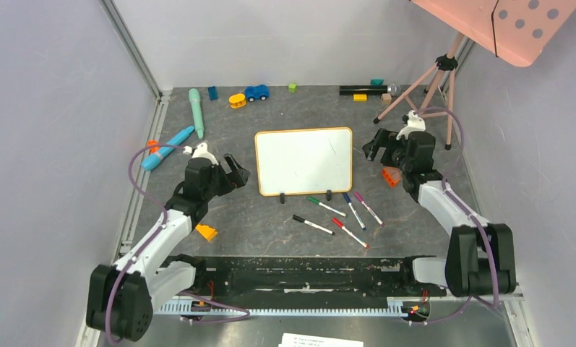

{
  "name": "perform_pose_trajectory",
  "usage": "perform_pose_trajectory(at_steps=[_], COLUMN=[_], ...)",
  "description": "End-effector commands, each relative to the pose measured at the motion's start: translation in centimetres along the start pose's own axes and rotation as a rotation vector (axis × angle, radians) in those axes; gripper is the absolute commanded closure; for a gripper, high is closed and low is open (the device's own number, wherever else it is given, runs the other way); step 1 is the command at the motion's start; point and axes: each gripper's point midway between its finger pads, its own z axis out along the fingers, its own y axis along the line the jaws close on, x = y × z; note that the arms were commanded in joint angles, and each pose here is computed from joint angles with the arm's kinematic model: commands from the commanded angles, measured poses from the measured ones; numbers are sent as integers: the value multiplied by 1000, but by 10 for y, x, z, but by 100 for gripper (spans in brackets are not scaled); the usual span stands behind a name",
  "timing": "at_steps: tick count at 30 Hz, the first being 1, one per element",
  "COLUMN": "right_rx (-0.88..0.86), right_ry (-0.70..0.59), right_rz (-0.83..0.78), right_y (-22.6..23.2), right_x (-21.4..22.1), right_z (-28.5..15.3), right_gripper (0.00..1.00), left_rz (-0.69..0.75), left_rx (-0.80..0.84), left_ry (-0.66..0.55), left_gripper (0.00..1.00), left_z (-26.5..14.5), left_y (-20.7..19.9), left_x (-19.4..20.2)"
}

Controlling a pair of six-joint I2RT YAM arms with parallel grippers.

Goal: Write a sentence on the whiteboard
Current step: Move the whiteboard to the center of the board, then move the whiteboard marker to the center of the board.

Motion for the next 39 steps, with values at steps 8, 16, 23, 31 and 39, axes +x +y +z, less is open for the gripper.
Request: perform_pose_trajectory(at_steps=[8,16,23,31,39], right_rx=[332,165,50,139,380], right_ry=[59,271,362,497,506], right_rz=[35,-140,-211,-310,-370], right_y=[-44,-5,21,14,-21], right_x=[33,101,144,179,166], right_z=[-91,-109,-111,-111,-101], right_gripper=[2,7,16,19,32], left_rz=[-86,-66,241,252,252], left_rx=[105,128,237,232,239], left_ry=[5,102,212,202,189], left_gripper=[0,0,0,0,0], left_z=[-49,-57,-64,-71,-79], left_y=[-28,-45,-109,-108,-104], left_x=[-3,10,49,59,59])
